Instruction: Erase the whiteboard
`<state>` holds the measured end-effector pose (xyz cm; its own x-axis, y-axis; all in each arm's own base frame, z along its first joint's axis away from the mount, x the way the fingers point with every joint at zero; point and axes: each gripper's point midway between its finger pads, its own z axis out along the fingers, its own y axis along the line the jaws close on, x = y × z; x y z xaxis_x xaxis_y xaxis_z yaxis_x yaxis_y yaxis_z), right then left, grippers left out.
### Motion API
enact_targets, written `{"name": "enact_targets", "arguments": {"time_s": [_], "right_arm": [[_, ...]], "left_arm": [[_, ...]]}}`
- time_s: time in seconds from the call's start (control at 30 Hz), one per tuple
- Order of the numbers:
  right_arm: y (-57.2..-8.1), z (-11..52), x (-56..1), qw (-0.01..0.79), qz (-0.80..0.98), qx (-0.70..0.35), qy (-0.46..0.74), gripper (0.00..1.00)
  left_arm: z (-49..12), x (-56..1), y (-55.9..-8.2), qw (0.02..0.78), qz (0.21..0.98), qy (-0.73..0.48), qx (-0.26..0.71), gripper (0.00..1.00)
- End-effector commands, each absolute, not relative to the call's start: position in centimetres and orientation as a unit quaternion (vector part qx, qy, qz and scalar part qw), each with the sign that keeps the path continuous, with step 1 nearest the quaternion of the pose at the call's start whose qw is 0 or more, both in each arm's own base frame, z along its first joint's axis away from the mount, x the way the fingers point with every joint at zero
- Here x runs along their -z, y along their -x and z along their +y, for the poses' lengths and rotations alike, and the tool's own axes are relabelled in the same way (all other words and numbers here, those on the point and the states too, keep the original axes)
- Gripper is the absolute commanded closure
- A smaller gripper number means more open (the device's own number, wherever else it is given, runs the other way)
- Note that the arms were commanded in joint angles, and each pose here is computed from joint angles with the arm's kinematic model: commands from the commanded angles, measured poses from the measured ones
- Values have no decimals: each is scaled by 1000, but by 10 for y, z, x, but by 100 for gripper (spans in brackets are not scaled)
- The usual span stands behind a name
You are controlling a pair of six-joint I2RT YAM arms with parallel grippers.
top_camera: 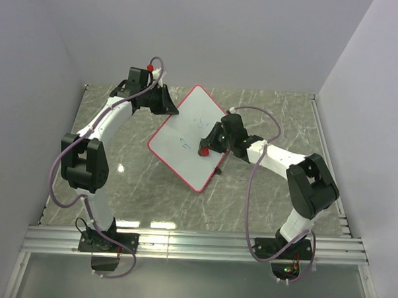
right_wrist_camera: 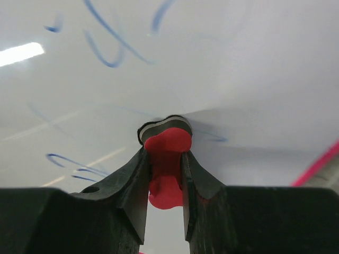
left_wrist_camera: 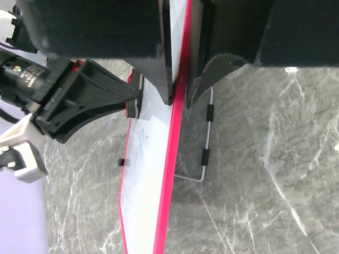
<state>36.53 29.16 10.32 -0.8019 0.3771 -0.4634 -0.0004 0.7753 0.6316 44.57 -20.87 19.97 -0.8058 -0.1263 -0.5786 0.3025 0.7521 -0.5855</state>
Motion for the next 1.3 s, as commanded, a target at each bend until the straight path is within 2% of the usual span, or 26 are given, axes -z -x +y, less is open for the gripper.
{"name": "enact_targets", "arguments": {"time_s": [0.0, 0.17, 0.37, 0.4, 0.47, 0.5, 0.77, 0.93, 1.03, 1.13, 1.27], "right_arm": [[-308, 230, -14, 201, 962, -154, -102, 100], [-317, 241, -28, 207, 956, -173, -111, 100], [-371, 284, -88, 247, 932, -234, -127, 100], [-389, 296, -114, 268, 920, -256, -127, 100], [-403, 307, -119, 263, 919, -261, -133, 100], [-420, 318, -145, 286, 907, -280, -131, 100], [-476, 337, -182, 318, 887, -301, -150, 100], [-486, 326, -164, 319, 891, -280, -160, 100], [-475, 305, -134, 303, 905, -248, -164, 100], [-448, 261, -78, 268, 922, -211, -185, 100], [-421, 213, -47, 251, 931, -171, -203, 100]], "left_arm": [[-212, -216, -445, 326, 881, -59, 338, 100], [-212, -217, -445, 327, 880, -60, 339, 100], [-217, -214, -443, 326, 882, -66, 334, 100], [-217, -214, -442, 326, 882, -68, 334, 100], [-219, -213, -442, 324, 882, -69, 335, 100], [-220, -212, -442, 323, 882, -69, 335, 100], [-227, -209, -436, 317, 882, -76, 340, 100], [-229, -208, -436, 314, 883, -79, 341, 100], [-230, -209, -437, 314, 882, -79, 342, 100], [-229, -209, -437, 316, 883, -80, 339, 100], [-229, -211, -437, 319, 882, -82, 337, 100]]}}
